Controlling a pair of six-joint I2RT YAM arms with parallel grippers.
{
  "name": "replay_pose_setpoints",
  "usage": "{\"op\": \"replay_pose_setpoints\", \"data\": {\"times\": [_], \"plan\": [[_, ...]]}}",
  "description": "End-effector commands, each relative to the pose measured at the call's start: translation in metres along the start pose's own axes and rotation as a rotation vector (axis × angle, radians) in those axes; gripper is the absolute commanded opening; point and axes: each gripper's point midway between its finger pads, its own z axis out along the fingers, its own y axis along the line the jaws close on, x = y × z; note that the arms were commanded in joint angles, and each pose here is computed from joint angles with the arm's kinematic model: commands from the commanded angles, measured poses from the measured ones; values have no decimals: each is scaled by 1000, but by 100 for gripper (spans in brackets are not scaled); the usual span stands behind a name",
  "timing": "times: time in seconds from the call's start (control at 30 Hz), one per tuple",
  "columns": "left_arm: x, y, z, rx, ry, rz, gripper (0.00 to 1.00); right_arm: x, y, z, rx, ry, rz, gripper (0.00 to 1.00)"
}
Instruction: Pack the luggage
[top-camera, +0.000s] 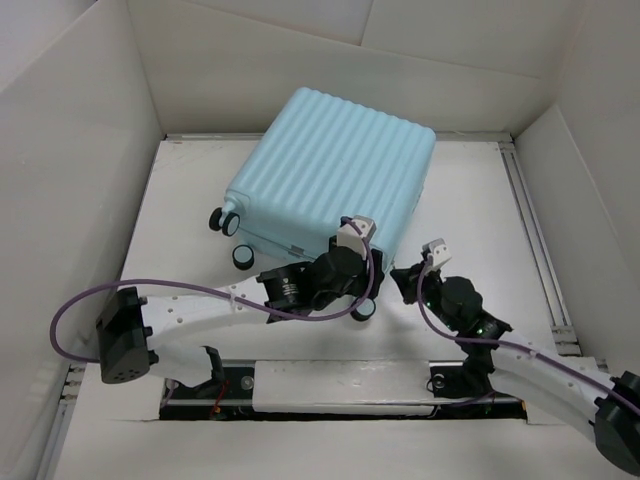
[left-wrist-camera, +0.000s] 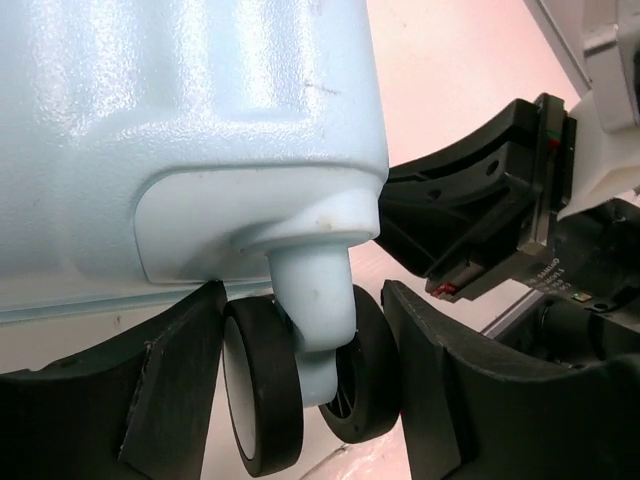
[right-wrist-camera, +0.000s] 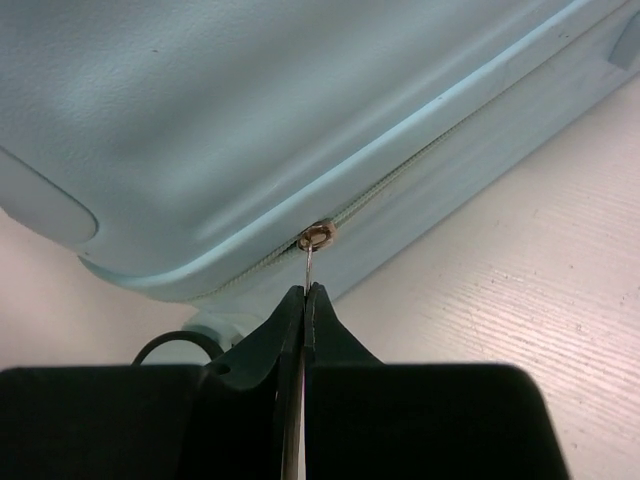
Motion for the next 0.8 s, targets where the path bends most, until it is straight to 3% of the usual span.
{"op": "replay_pose_setpoints", "data": {"times": [0.0,0.23,0.4,0.77], "plan": [[-61,-25,1,72,-148,-57,0,-19,59,-14,-212,-58,87,0],[-93,-26,11,96,-178,-91,0,-10,113,-31,-331,1,110,0],[-90,-13,17,80,-149,-92,0,3,139,-41,-343,60,86,0],[-58,30,2,-4,-109,-51,0,7,128,-48,-271,114,72,0]]}}
